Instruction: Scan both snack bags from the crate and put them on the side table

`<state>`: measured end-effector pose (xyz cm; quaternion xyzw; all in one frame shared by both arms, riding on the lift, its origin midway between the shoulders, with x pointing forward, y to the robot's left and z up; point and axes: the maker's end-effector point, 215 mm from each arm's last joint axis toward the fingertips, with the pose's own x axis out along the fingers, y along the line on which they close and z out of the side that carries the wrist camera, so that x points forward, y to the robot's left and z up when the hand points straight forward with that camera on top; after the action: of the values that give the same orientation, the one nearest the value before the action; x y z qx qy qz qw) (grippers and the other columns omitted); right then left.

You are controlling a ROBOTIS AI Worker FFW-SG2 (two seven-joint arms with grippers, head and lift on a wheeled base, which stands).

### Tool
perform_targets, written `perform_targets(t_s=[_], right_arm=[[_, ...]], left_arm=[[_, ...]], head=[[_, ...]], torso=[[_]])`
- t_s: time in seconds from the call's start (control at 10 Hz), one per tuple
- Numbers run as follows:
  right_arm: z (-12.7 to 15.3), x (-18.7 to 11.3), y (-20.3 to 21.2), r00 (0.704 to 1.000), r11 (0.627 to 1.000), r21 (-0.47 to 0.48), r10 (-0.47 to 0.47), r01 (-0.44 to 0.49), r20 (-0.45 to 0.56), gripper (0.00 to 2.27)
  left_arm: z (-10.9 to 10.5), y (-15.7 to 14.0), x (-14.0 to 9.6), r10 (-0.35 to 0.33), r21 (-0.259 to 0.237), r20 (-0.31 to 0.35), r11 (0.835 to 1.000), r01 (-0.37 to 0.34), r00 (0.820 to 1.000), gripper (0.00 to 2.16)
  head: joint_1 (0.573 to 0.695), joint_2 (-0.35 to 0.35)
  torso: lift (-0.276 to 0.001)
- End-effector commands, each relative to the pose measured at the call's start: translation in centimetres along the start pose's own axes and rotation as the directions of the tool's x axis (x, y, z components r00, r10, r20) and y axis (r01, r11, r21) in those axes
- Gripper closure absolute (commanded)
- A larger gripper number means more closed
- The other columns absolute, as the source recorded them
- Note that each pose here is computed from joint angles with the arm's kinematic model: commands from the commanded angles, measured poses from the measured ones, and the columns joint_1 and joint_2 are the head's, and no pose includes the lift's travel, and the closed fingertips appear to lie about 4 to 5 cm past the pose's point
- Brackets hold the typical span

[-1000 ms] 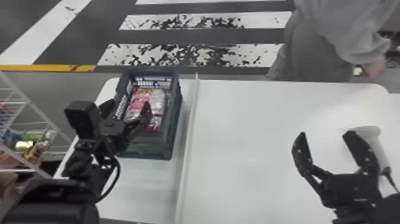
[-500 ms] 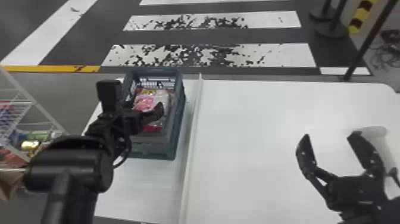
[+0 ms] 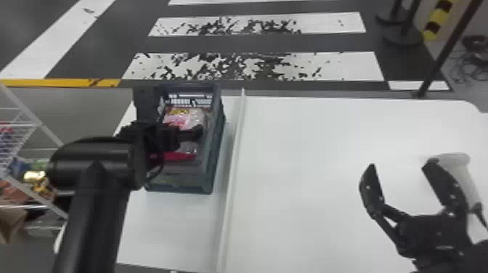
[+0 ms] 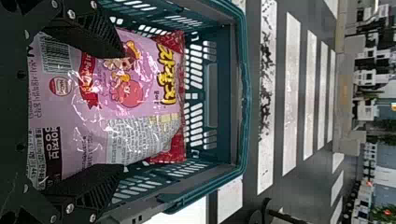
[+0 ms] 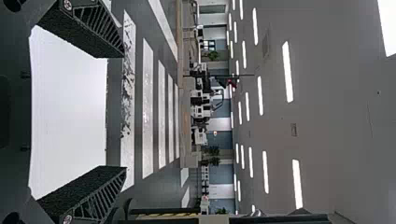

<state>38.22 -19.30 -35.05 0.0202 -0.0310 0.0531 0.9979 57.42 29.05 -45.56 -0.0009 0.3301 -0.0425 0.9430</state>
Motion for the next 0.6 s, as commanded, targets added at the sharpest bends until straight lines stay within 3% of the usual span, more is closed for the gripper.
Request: perform_targets(t_s=[0.0, 0.1, 0.3, 0.4, 0.5], right_arm=[[0.0, 0.0, 0.1, 1.0, 1.0, -0.006, 0.002, -0.002, -0.001, 0.07], [0.0, 0.0, 0.1, 1.0, 1.0, -0.006, 0.002, -0.002, -0.004, 0.07], [-0.3, 0.1, 0.1, 1.0, 1.0, -0.006, 0.002, -0.002, -0.011, 0.07], [-0.4, 0.1, 0.0, 1.0, 1.0, -0.007, 0.003, -0.003, -0.015, 0.07], [-0.4, 0.1, 0.1, 1.0, 1.0, -0.007, 0.007, -0.007, -0.015, 0.07]], left_arm=[[-0.3, 0.0, 0.6, -0.012, -0.004, -0.061, 1.0, 0.012, 0.998, 0.19], [-1.3, -0.3, 0.8, -0.043, -0.009, -0.119, 0.999, 0.042, 0.992, 0.26], [-2.2, -0.9, 0.4, -0.113, -0.026, -0.177, 0.994, 0.11, 0.978, 1.26], [-2.4, -1.1, 0.0, -0.143, -0.026, -0.195, 0.99, 0.14, 0.97, 1.31], [-3.5, -0.7, -0.3, -0.134, -0.035, -0.234, 0.991, 0.13, 0.963, 1.97]], head=[[0.695, 0.113], [0.695, 0.111], [0.695, 0.099], [0.695, 0.099], [0.695, 0.099]], torso=[[-0.087], [-0.087], [-0.087], [-0.087], [-0.087]])
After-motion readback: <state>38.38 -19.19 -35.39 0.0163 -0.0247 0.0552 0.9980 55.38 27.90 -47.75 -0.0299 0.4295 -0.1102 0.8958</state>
